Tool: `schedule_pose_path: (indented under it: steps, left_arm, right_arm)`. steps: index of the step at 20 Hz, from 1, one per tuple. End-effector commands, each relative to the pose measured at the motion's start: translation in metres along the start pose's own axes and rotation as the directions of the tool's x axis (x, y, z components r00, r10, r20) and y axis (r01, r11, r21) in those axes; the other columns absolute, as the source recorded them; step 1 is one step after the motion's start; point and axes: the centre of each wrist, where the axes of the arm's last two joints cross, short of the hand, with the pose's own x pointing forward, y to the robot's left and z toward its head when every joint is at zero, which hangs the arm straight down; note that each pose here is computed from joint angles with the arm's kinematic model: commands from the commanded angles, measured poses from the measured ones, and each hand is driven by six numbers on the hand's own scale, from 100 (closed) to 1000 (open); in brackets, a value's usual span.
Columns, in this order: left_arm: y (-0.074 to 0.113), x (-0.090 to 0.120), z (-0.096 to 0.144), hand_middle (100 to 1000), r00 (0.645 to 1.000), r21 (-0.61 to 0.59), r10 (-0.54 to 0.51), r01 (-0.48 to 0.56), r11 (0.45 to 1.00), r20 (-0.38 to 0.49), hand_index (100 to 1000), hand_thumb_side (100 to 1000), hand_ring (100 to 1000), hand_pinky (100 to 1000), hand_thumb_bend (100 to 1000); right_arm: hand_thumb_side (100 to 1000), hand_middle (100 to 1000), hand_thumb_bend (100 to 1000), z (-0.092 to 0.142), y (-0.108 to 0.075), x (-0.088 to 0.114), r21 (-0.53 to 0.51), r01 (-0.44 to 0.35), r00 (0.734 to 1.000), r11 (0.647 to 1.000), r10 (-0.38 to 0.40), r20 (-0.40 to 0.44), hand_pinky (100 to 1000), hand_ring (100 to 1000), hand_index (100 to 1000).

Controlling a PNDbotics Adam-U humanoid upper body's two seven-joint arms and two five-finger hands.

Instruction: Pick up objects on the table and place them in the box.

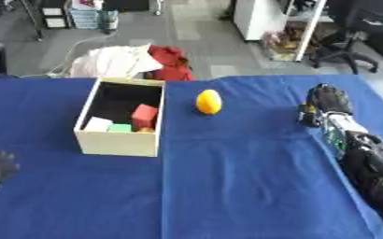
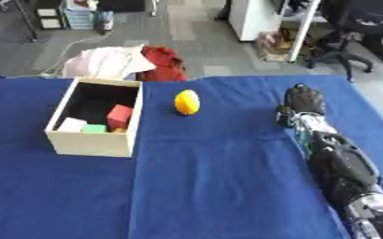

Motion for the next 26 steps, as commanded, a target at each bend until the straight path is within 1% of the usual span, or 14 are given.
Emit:
schedule_pose_path:
  steps: [1, 5, 9, 12, 16, 18, 19, 20, 21, 22, 23, 24, 25, 26]
  left_arm:
    - [0.005, 0.007, -0.003, 752, 1.000, 0.001, -0.017, 0.017, 1.000, 0.026, 826, 639, 770, 888, 122]
    - [0.005, 0.007, -0.003, 752, 0.999, 0.001, -0.017, 0.017, 1.000, 0.027, 826, 640, 769, 889, 121]
    - [0.005, 0.007, -0.003, 752, 0.999, 0.000, -0.017, 0.017, 1.000, 0.028, 827, 640, 769, 889, 119]
    - [0.005, 0.007, -0.003, 752, 0.999, 0.001, -0.018, 0.018, 1.000, 0.027, 826, 640, 769, 889, 120]
    - [0.005, 0.007, -0.003, 752, 0.999, 0.001, -0.017, 0.017, 1.000, 0.028, 826, 640, 768, 889, 119]
    - [0.005, 0.007, -0.003, 753, 0.999, 0.001, -0.017, 0.017, 1.000, 0.027, 826, 641, 768, 889, 120]
    - [0.005, 0.007, -0.003, 753, 0.999, 0.001, -0.017, 0.017, 1.000, 0.027, 827, 641, 768, 889, 119]
    - [0.005, 0.007, -0.003, 753, 1.000, 0.001, -0.017, 0.017, 1.000, 0.027, 827, 641, 768, 889, 119]
    - [0.005, 0.007, -0.002, 753, 1.000, 0.002, -0.017, 0.017, 1.000, 0.026, 826, 642, 767, 889, 118]
    - [0.005, 0.007, -0.002, 753, 1.000, 0.002, -0.017, 0.017, 1.000, 0.026, 826, 642, 767, 889, 117]
    - [0.005, 0.007, -0.002, 753, 1.000, 0.002, -0.016, 0.016, 1.000, 0.026, 826, 642, 767, 889, 117]
    - [0.005, 0.007, -0.002, 753, 1.000, 0.002, -0.016, 0.016, 1.000, 0.026, 827, 642, 767, 889, 117]
    - [0.005, 0.007, -0.002, 753, 1.000, 0.002, -0.016, 0.016, 1.000, 0.026, 826, 642, 767, 889, 117]
    - [0.005, 0.007, -0.002, 753, 1.000, 0.003, -0.016, 0.016, 1.000, 0.026, 826, 642, 767, 889, 117]
  right_arm:
    - [205, 908, 100, -0.011, -0.022, -0.012, -0.063, 0.020, 1.000, 0.998, -0.019, 0.012, 862, 858, 1000]
    - [215, 974, 100, -0.007, -0.013, -0.018, -0.010, 0.022, 1.000, 1.000, -0.022, -0.008, 920, 932, 1000]
    - [230, 1000, 100, 0.000, 0.000, -0.028, 0.077, 0.006, 0.998, 0.997, -0.001, -0.067, 955, 985, 1000]
    - [239, 1000, 100, 0.005, 0.007, -0.033, 0.122, -0.019, 0.992, 0.992, 0.034, -0.121, 953, 987, 1000]
    - [259, 1000, 100, 0.010, 0.015, -0.036, 0.196, -0.029, 0.986, 0.980, 0.060, -0.158, 937, 968, 1000]
    - [266, 965, 100, 0.012, 0.018, -0.037, 0.232, -0.023, 0.985, 0.972, 0.062, -0.164, 891, 916, 1000]
    - [268, 905, 100, 0.012, 0.019, -0.037, 0.245, -0.018, 0.984, 0.969, 0.060, -0.166, 817, 849, 999]
    - [267, 896, 100, 0.013, 0.020, -0.037, 0.255, -0.012, 0.984, 0.967, 0.056, -0.167, 804, 838, 993]
    - [264, 822, 100, 0.013, 0.020, -0.037, 0.259, -0.005, 0.984, 0.966, 0.050, -0.169, 723, 763, 950]
    - [261, 777, 100, 0.013, 0.020, -0.037, 0.259, 0.005, 0.984, 0.966, 0.041, -0.172, 681, 726, 917]
    - [251, 689, 100, 0.013, 0.020, -0.037, 0.257, 0.015, 0.984, 0.966, 0.031, -0.175, 598, 627, 841]
    - [247, 653, 100, 0.012, 0.019, -0.036, 0.251, 0.029, 0.984, 0.968, 0.017, -0.177, 571, 599, 815]
    - [236, 558, 100, 0.012, 0.019, -0.035, 0.244, 0.042, 0.984, 0.969, 0.002, -0.179, 492, 520, 737]
    - [229, 519, 100, 0.011, 0.018, -0.035, 0.235, 0.060, 0.984, 0.970, -0.017, -0.180, 450, 485, 705]
